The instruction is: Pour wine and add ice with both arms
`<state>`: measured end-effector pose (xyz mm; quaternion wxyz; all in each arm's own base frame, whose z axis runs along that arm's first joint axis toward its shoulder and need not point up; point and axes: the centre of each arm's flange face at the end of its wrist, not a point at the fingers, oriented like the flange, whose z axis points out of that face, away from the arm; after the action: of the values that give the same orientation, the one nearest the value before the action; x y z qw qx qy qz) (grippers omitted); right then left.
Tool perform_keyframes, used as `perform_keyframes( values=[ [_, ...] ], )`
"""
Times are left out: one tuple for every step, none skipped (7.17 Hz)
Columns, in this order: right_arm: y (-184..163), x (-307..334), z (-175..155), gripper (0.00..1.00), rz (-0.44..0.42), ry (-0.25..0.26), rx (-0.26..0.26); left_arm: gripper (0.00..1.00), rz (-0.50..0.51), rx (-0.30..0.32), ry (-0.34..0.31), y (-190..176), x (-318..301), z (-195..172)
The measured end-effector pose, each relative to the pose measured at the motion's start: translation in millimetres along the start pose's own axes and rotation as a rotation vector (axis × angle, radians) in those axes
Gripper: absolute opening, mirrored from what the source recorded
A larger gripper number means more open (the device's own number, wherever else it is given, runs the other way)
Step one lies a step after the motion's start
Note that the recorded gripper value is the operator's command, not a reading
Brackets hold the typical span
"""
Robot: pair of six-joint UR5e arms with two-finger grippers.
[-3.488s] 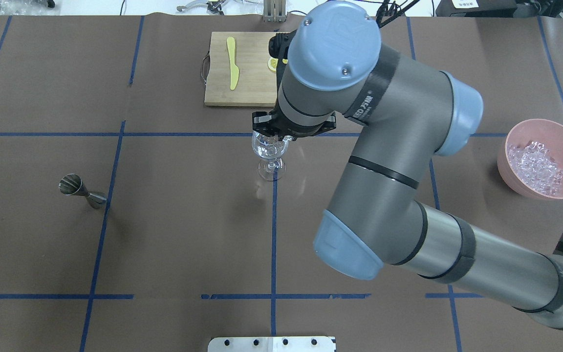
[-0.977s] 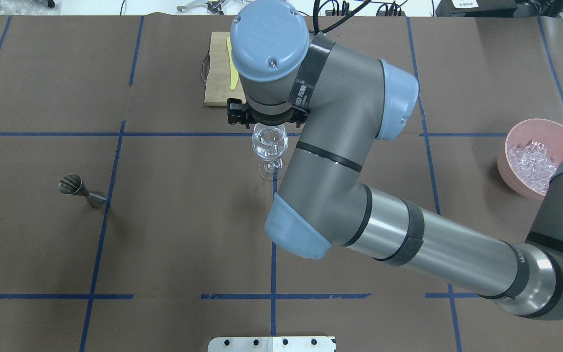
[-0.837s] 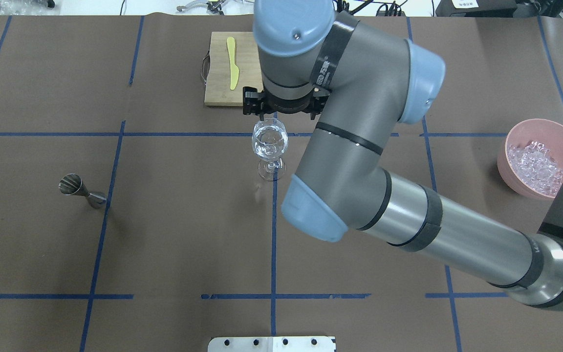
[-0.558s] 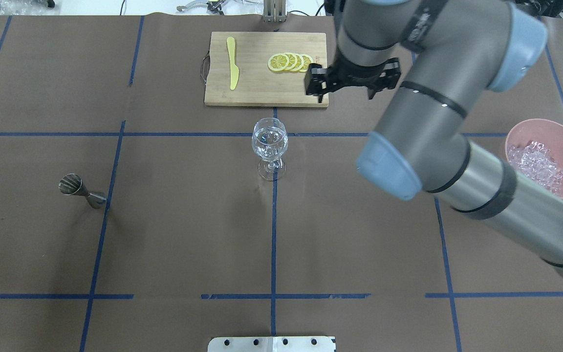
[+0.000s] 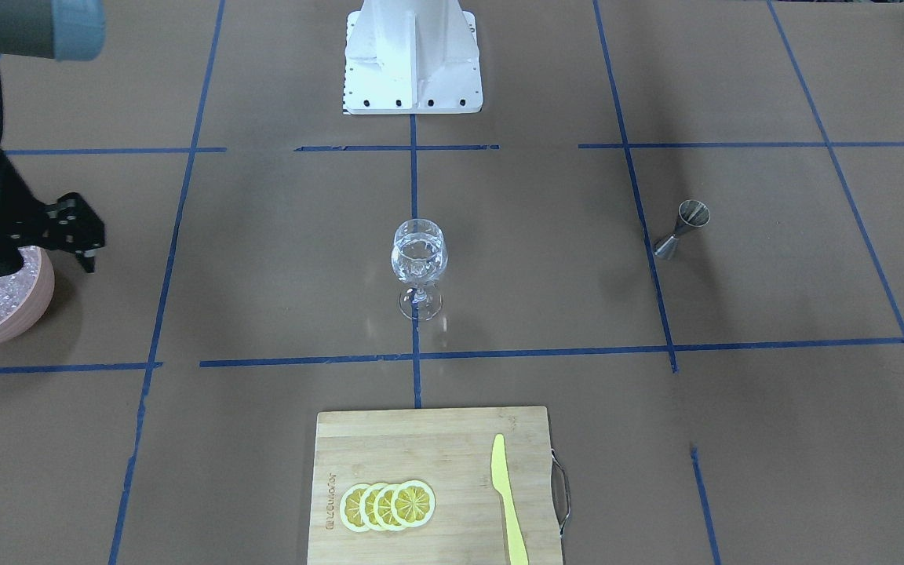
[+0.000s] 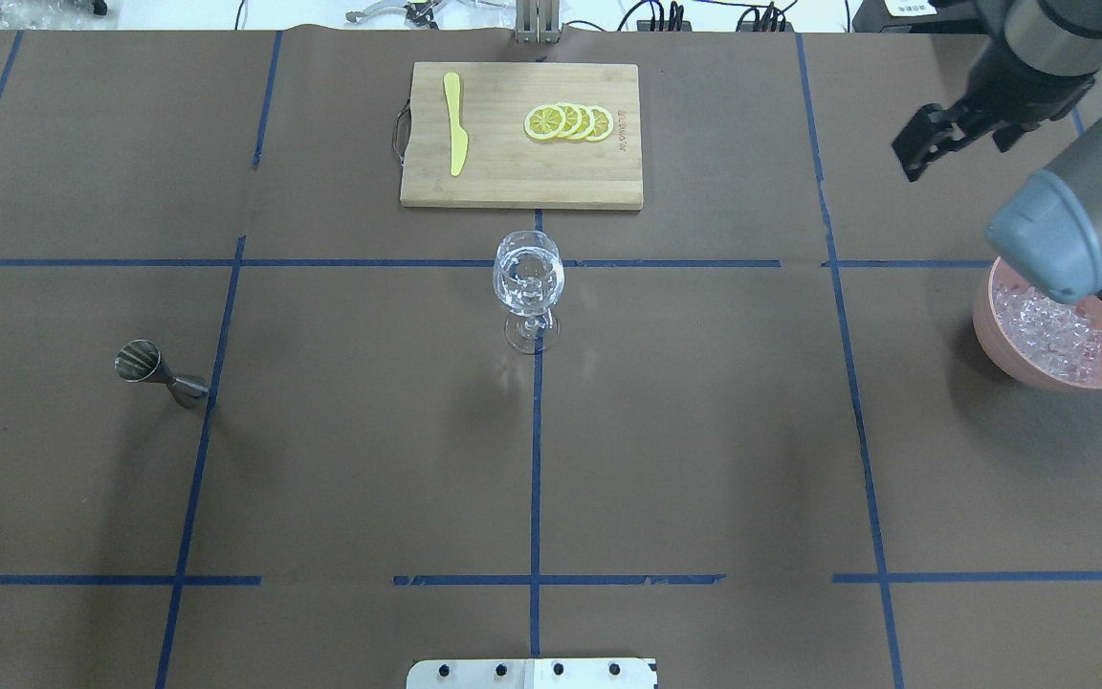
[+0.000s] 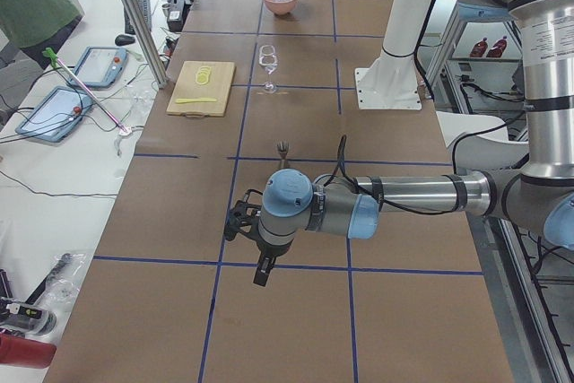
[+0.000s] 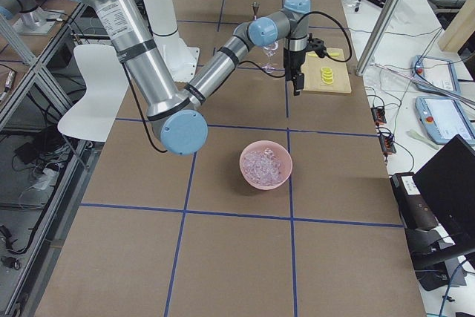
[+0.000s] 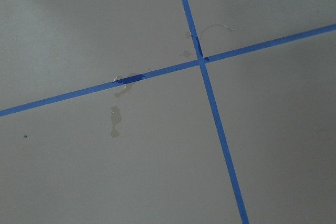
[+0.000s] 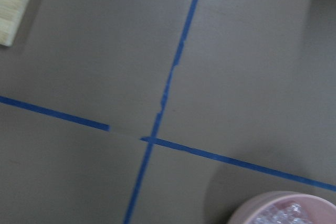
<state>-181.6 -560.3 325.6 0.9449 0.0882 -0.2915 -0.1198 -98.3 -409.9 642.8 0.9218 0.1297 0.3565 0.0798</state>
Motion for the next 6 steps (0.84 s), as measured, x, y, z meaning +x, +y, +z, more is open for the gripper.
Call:
perform_keyframes(
  values=[
    [24.4, 56.0, 16.4, 1.0, -0.035, 0.022, -0.04, 1.0, -0.005, -0.002, 0.002, 0.0, 0.7, -0.6],
    [58.3, 113.1, 32.3, 1.0, -0.029, 0.013, -0.09, 1.0, -0.01, -0.006, 0.008, 0.8, 1.0, -0.1],
    [102.9, 168.5, 49.6, 1.0, 0.029, -0.013, -0.134, 1.0, -0.016, -0.007, 0.023, 1.2, 2.2, 0.0],
    [152.4, 217.0, 68.0, 1.0, 0.09, -0.032, -0.14, 1.0, -0.022, -0.009, 0.042, 1.6, 3.5, -0.2],
    [192.2, 248.3, 82.3, 1.0, 0.116, -0.043, -0.111, 1.0, -0.026, -0.01, 0.051, 1.9, 4.1, -0.2],
    [220.2, 263.7, 92.2, 1.0, 0.132, -0.055, -0.098, 1.0, -0.032, -0.015, 0.055, 2.7, 3.7, 0.6]
  ],
)
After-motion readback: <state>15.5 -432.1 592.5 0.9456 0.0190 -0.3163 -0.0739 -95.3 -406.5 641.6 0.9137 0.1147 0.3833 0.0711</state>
